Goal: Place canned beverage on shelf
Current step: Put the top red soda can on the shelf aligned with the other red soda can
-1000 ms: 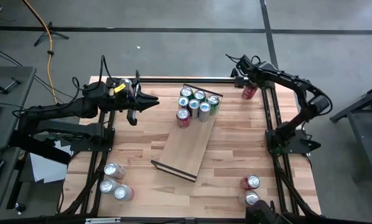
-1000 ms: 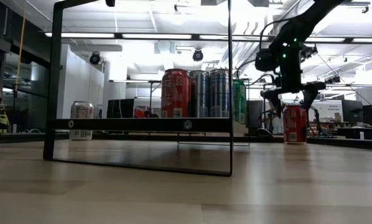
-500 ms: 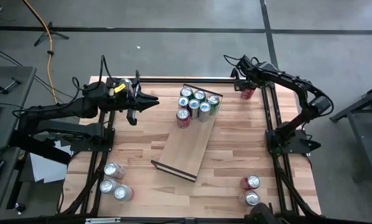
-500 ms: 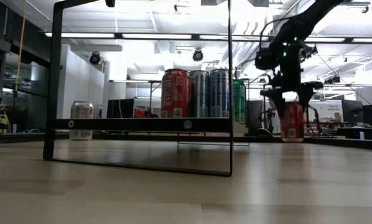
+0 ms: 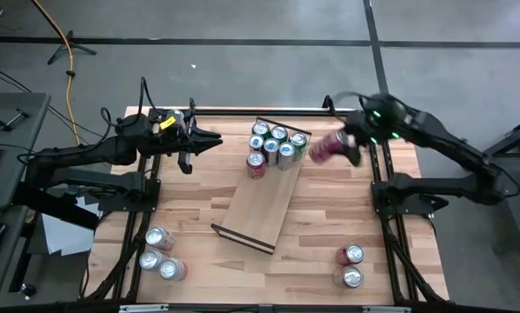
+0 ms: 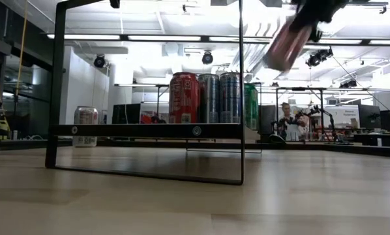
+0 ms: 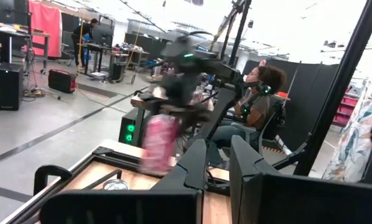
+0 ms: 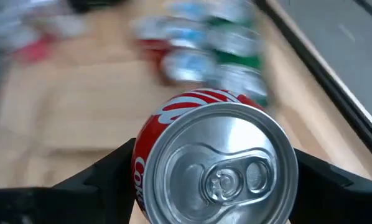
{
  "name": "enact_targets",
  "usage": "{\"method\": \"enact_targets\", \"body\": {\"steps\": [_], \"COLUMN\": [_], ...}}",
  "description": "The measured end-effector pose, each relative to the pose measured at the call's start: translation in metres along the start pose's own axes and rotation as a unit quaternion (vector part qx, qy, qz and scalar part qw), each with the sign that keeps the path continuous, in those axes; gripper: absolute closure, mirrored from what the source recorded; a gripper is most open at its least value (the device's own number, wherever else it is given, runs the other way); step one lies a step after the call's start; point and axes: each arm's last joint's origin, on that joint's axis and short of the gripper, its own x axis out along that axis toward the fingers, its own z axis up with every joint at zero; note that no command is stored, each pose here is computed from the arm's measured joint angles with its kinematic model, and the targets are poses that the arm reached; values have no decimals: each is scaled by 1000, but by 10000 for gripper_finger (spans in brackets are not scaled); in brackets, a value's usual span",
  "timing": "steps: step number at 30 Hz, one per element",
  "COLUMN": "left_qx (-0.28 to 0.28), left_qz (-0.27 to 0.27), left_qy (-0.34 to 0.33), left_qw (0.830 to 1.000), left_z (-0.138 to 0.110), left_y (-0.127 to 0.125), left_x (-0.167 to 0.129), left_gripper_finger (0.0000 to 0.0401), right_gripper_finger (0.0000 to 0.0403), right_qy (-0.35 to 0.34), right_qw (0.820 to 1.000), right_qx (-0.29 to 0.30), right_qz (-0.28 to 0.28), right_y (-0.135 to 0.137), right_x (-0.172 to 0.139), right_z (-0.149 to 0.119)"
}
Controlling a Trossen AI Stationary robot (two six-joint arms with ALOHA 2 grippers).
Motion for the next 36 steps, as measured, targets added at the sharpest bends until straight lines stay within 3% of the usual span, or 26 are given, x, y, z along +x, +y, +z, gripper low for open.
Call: {"method": "enact_targets", "body": {"steps": [3, 8, 12, 16, 24, 31, 36], "left_qx": [0, 0, 0, 0, 0, 0, 0], "left_qz": [0, 0, 1, 3, 8, 18, 19], "left_qy": [0, 0, -1, -1, -2, -4, -3], "left_qw": [1000, 1000, 1000, 1000, 1000, 1000, 1000], "left_z": [0, 0, 0, 0, 0, 0, 0], "left_y": [0, 0, 0, 0, 0, 1, 1], "left_x": [0, 0, 0, 0, 0, 0, 0], "left_gripper_finger": [400, 400, 400, 400, 400, 400, 400], "right_gripper_finger": [109, 109, 109, 109, 109, 109, 109], "right_qy": [-41, -47, -23, 21, 95, 125, 186], "right_qw": [994, 996, 996, 994, 995, 991, 976], "right_qx": [-79, -55, -54, -66, 16, -27, -36], "right_qz": [62, 52, 70, 90, -4, -41, -109], "right_y": [29, 53, 71, 95, 112, 128, 123], "right_x": [-24, -35, -14, 31, 118, 149, 170], "right_z": [-8, -17, -10, -1, 0, 31, 42]}}
